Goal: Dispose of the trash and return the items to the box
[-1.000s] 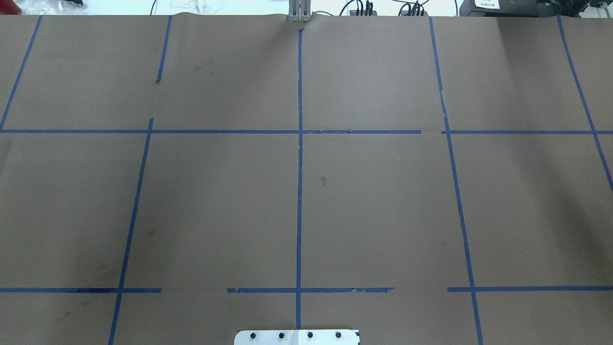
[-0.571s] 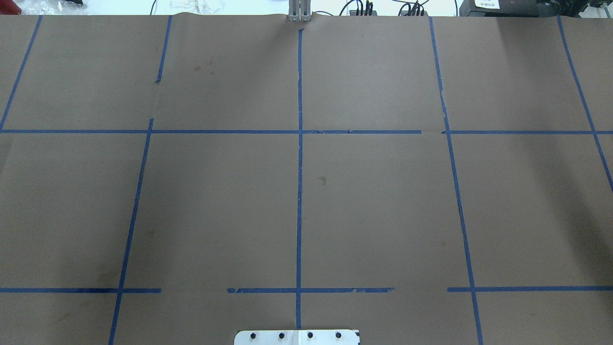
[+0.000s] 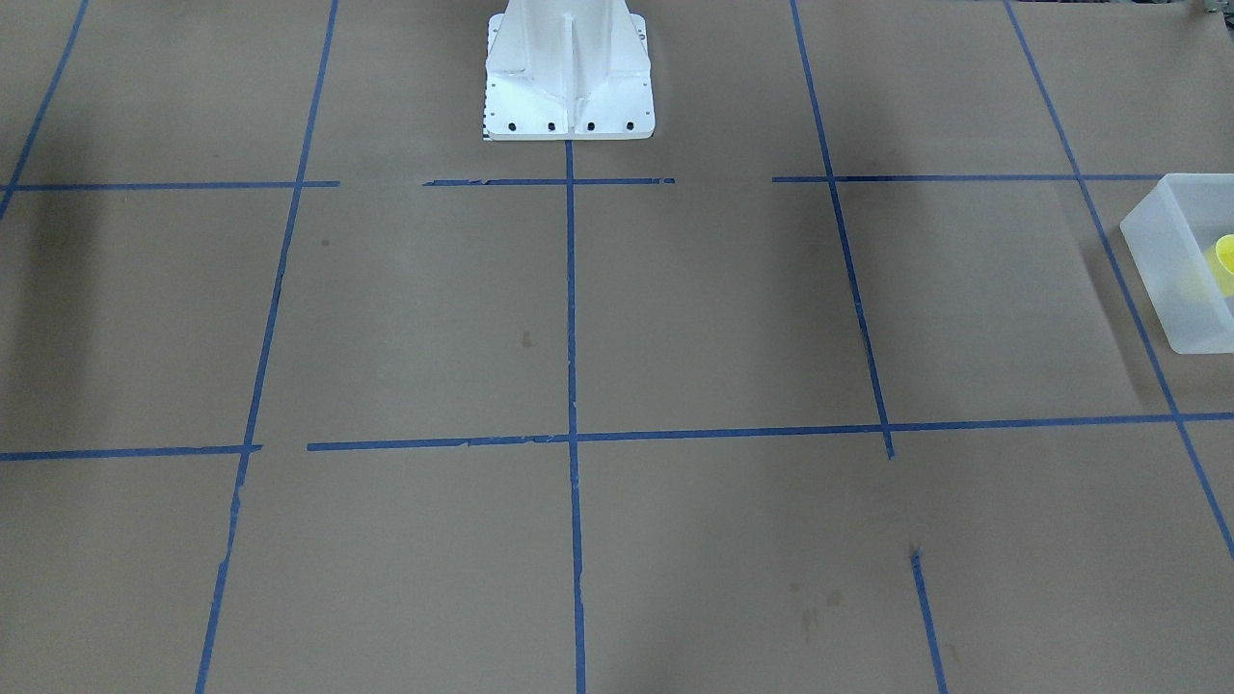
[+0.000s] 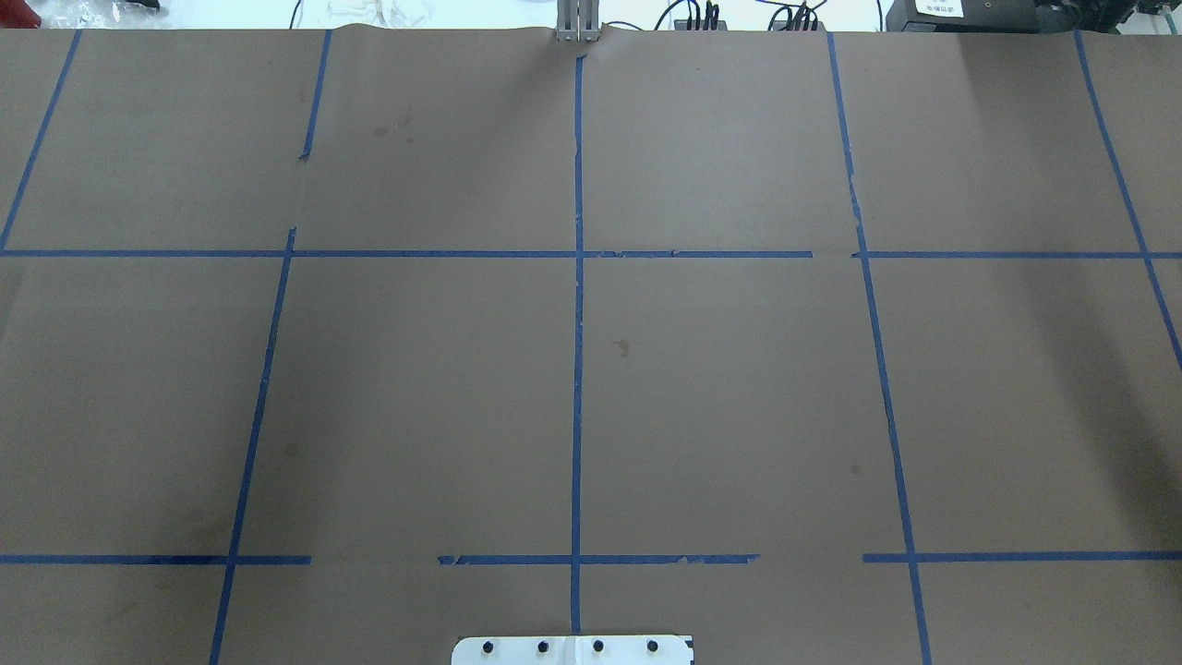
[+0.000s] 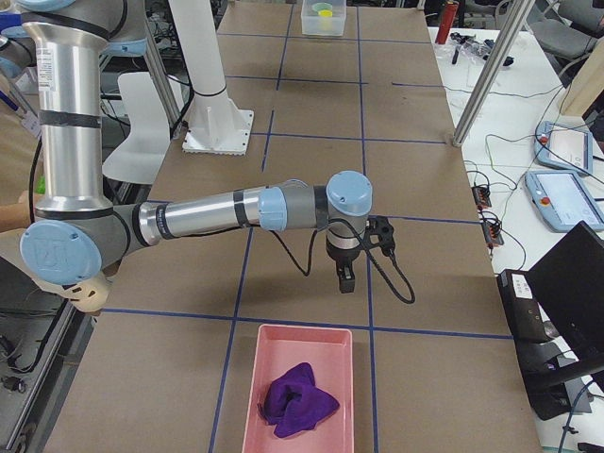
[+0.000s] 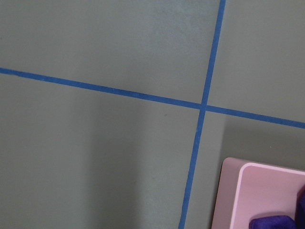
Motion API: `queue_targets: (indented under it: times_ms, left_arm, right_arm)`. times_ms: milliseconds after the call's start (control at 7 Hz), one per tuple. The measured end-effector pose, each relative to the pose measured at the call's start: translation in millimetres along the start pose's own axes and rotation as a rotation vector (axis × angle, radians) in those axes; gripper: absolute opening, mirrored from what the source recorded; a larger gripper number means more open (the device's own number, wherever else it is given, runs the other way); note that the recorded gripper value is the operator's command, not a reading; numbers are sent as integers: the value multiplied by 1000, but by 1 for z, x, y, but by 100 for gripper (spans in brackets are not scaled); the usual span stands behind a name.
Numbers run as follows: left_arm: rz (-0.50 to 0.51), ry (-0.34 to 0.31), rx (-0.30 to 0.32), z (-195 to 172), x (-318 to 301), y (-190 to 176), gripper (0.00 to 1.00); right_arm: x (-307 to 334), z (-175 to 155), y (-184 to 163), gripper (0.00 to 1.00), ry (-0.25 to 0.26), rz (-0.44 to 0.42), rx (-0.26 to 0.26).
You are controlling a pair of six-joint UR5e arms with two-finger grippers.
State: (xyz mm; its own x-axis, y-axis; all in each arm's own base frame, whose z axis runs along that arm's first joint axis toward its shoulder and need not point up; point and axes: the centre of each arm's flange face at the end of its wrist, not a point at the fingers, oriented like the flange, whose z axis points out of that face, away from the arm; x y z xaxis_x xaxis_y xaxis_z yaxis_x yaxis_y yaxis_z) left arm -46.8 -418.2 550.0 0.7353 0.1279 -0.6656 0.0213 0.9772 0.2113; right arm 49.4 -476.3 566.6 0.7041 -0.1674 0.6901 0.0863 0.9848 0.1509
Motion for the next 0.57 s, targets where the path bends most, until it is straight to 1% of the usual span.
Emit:
queue_targets:
  times_ms: [143, 571]
  left_arm:
    - [8, 3, -8, 4, 3, 0, 100]
    - [20, 8, -2, 0, 10, -5, 100]
  right_arm:
    - [3, 3, 2, 100, 1, 5, -7]
    - [10, 10, 3, 100, -4, 21, -20]
